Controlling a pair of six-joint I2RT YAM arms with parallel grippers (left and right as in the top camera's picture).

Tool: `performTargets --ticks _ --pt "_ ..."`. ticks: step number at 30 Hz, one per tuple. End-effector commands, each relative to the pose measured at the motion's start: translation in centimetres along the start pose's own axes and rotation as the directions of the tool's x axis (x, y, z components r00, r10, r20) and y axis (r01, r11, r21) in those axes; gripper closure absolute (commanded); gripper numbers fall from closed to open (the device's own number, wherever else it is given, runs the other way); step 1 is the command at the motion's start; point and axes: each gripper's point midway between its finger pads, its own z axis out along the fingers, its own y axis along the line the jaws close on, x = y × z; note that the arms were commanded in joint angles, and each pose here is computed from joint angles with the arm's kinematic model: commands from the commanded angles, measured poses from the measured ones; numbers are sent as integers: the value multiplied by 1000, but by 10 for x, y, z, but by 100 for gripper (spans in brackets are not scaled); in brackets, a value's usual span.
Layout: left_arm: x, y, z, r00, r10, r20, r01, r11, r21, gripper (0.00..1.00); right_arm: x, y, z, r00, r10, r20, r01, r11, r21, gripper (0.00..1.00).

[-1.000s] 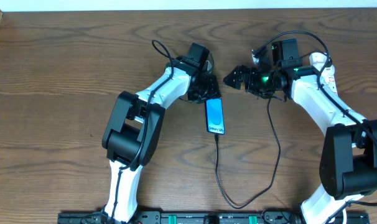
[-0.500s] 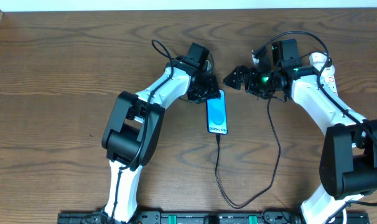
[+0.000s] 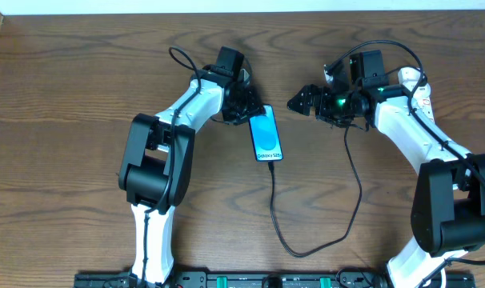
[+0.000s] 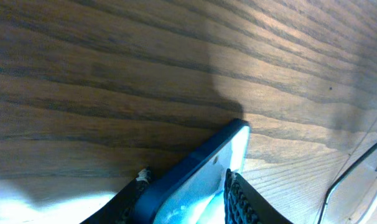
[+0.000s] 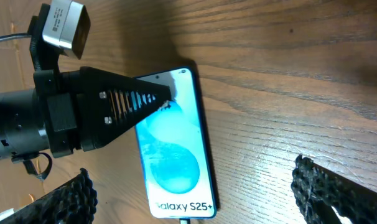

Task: Plug charger to phone and switch on socket
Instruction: 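Open the left gripper to release the phone flat on the table, then raise the left gripper away and move the right gripper to the power strip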

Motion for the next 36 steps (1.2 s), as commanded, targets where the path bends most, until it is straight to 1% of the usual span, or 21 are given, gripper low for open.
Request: performTargets --ticks 1,3,10,11,12,15,16,17,21,23,25,28,29,30,31,33,36 --pt "-5 11 -3 1000 -13 23 14 998 -55 59 -3 8 -7 999 -33 18 33 999 -11 1" --pt "-2 13 -3 1000 -19 13 19 998 -63 55 -3 8 -7 999 -33 18 33 999 -11 1" --pt "-2 15 -4 1000 -22 13 23 997 -72 55 -3 8 -7 999 -33 18 33 999 -11 1" --pt "-4 19 -4 999 -21 26 23 995 -92 54 -3 8 -7 999 -33 18 33 999 -11 1" --pt "-6 23 -5 999 -19 42 24 993 -116 49 -3 8 -7 999 -33 18 33 999 -11 1" --pt "-15 35 -9 997 12 81 2 984 -176 47 -3 8 -7 999 -32 17 33 999 -11 1" --pt "-24 43 -19 993 37 111 -13 979 -205 44 -2 7 -7 999 -30 13 30 1000 -8 1" --pt "-29 44 -25 991 38 126 -11 979 -206 43 -2 7 -7 999 -29 13 29 1000 -8 1" --pt "-47 45 -61 979 59 195 -21 981 -192 41 -2 6 -7 999 -33 16 33 999 -1 1" --pt "-55 47 -88 967 57 247 -5 979 -205 41 -3 4 -7 999 -33 21 32 999 11 1" --pt "-58 48 -113 955 108 276 -43 972 -232 39 -4 2 -7 999 -33 26 32 999 23 1" --pt "-52 51 -151 937 189 293 -95 947 -308 39 -5 1 -7 999 -32 29 31 999 30 1" --pt "-48 53 -165 930 217 297 -107 932 -346 40 -5 -1 -7 999 -32 32 31 999 39 1" --pt "-37 56 -193 917 274 291 -136 898 -418 39 -6 -5 -7 999 -31 39 29 998 61 1" --pt "-32 57 -206 910 292 292 -141 884 -445 38 -7 -7 -7 999 -32 44 28 997 76 1" --pt "-21 55 -227 903 300 307 -134 876 -463 39 -8 -11 -7 998 -33 53 28 995 100 1" --pt "-8 51 -243 902 302 310 -134 877 -462 39 -8 -11 -7 998 -32 51 26 995 100 1"
